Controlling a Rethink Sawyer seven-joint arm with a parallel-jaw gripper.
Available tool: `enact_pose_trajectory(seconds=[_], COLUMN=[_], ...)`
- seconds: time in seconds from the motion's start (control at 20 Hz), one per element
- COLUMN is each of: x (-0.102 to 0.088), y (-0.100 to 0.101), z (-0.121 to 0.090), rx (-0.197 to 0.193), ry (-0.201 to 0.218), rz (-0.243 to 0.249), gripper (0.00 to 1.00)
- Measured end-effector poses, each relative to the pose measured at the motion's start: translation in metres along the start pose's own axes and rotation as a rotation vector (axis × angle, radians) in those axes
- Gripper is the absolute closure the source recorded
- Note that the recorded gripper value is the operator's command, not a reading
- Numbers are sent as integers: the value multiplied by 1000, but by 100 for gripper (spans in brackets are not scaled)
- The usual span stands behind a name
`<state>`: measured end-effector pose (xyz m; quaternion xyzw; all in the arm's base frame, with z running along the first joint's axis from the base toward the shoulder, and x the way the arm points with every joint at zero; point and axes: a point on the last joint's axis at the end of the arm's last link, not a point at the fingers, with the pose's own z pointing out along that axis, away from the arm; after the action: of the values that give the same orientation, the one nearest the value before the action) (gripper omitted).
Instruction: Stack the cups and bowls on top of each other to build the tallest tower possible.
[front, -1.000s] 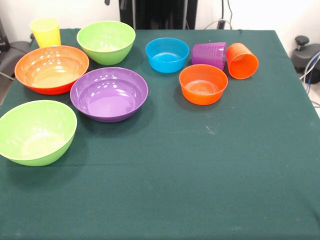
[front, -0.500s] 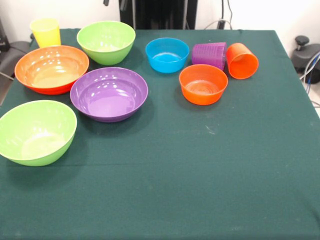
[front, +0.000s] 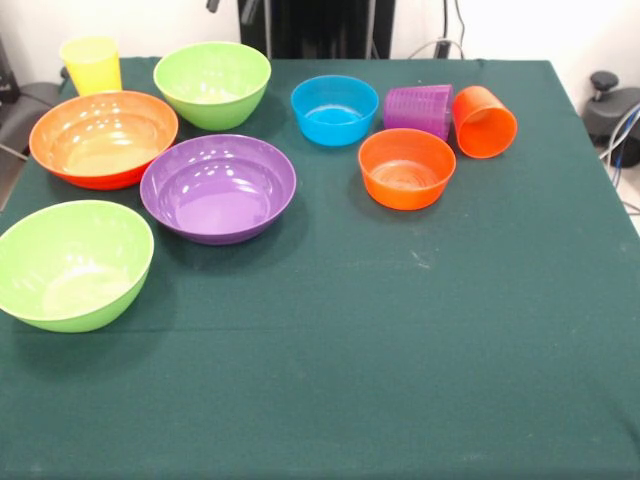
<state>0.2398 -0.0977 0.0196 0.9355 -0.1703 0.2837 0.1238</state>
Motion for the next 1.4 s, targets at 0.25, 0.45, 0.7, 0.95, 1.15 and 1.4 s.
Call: enact_pose_trajectory(seconds=[0.25, 0.45, 0.7, 0.95, 1.15, 1.4], x=[6, 6, -9, -30, -45, -60], y=[-27, -49, -75, -95, -109, -120], z=[13, 24, 31, 30, 27, 20], rx=[15, 35, 61, 78, 96, 113], ry=[45, 47, -37, -164, -263, -355], rz=[84, 162, 210, 213, 209, 196], gripper=[0, 0, 0, 0, 0, 0])
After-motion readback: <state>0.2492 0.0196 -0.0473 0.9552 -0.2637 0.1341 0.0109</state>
